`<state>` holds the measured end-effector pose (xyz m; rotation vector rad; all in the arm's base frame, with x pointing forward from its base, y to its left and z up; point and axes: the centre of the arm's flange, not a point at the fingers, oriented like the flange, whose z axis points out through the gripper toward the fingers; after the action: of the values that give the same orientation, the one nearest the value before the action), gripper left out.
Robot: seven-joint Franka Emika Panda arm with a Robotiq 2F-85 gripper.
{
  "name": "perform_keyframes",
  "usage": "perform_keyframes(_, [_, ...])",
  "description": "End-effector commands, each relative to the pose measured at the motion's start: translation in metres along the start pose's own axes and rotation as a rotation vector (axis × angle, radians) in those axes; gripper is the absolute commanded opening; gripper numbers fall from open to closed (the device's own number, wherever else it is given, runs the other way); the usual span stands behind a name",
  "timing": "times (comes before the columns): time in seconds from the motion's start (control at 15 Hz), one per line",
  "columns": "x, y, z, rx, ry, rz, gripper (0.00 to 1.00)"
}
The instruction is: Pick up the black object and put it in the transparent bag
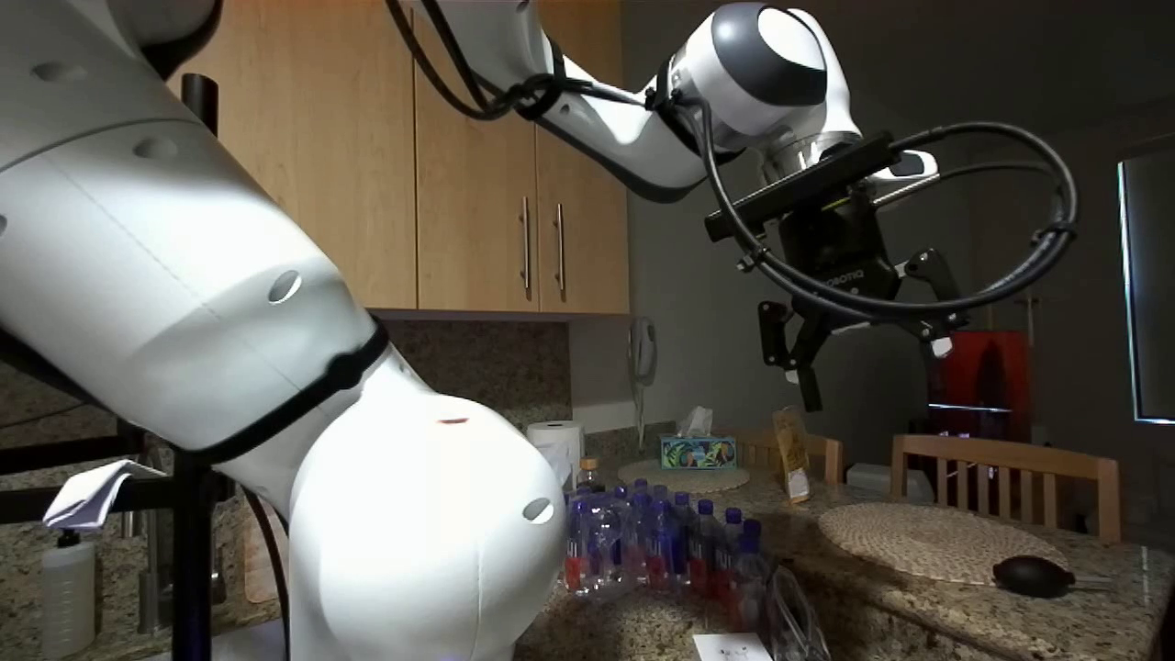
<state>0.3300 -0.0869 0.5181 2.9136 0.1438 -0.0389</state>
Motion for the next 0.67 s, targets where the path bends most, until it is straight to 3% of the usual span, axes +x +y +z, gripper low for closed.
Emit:
perform_keyframes(0.0, [0.0, 0.0, 0.0, 0.0, 0.0, 0.0, 1.0])
perform_keyframes(0.2, [0.0, 0.0, 0.0, 0.0, 0.0, 0.0, 1.0])
perform_keyframes(0.6, [0.06, 0.056, 0.008, 0.104, -0.1, -0.147, 1.0])
